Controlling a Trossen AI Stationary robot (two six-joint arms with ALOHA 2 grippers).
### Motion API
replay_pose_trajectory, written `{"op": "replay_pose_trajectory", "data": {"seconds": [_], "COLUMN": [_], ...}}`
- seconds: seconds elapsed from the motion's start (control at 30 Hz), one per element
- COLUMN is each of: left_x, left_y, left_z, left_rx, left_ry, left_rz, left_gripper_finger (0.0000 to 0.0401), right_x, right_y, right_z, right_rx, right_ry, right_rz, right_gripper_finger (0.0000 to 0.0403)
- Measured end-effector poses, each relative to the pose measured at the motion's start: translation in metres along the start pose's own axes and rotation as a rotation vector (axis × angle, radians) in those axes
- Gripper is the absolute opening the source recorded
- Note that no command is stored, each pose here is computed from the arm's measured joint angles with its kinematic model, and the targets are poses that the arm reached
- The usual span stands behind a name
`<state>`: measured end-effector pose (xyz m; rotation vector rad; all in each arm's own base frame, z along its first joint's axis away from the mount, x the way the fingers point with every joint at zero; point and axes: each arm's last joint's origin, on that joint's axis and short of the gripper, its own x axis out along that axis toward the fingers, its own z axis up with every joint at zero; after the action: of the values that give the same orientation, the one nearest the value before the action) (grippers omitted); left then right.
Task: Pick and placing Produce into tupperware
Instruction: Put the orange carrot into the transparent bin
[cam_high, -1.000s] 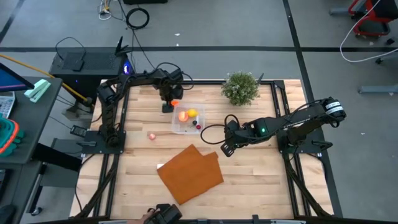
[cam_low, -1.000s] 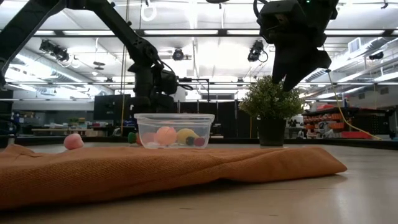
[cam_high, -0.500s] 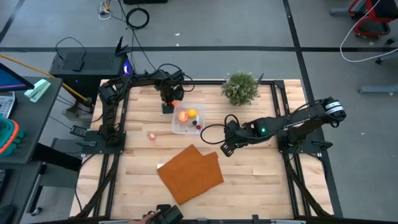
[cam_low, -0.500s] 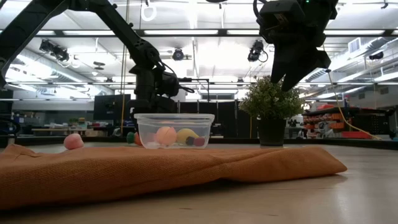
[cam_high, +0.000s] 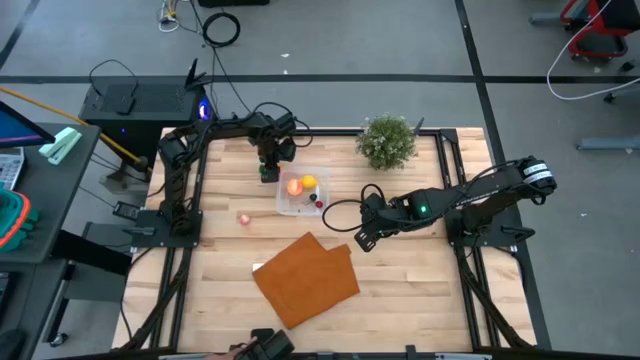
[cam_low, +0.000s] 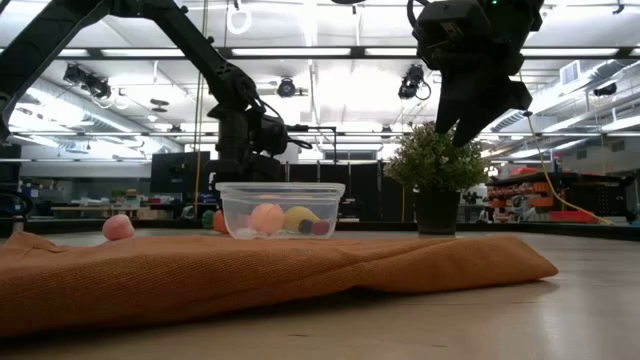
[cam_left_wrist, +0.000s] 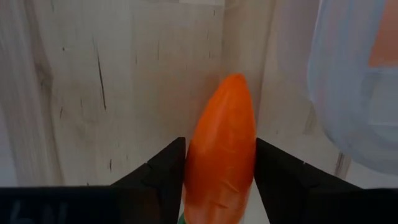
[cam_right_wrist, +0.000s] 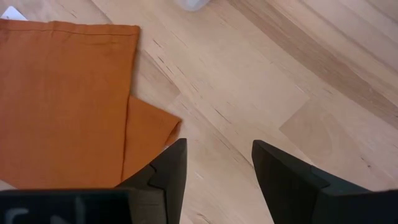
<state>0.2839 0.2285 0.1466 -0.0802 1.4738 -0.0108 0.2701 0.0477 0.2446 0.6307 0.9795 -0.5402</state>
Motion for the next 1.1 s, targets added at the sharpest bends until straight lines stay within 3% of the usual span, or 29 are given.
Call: {"op": "replay_pose_trajectory", "data": {"seconds": [0.33, 0.77, 1.1], "left_x": [-0.017, -0.083, -0.115], "left_y": [0.003, 0.024, -0.005], "left_z": [0.000, 0.021, 0.051], "left_rx": [-0.012, -0.106, -0.076], "left_ry": [0.069, -0.051, -0.104], "left_rz": [0.006, 0.113, 0.128], "left_gripper_finger": [0.0197, 0.0198, 0.0192], "right_x": [0.000, 0.000, 0.000], "right_y": [0.000, 0.000, -0.001], "right_z": [0.000, 0.000, 0.000], "right_rx": [-0.001, -0.016, -0.031], "right_ry": [0.000, 0.000, 0.004], "right_rz": [0.000, 0.000, -0.006], "right_gripper_finger": [0.0151, 0.0151, 0.0151]}}
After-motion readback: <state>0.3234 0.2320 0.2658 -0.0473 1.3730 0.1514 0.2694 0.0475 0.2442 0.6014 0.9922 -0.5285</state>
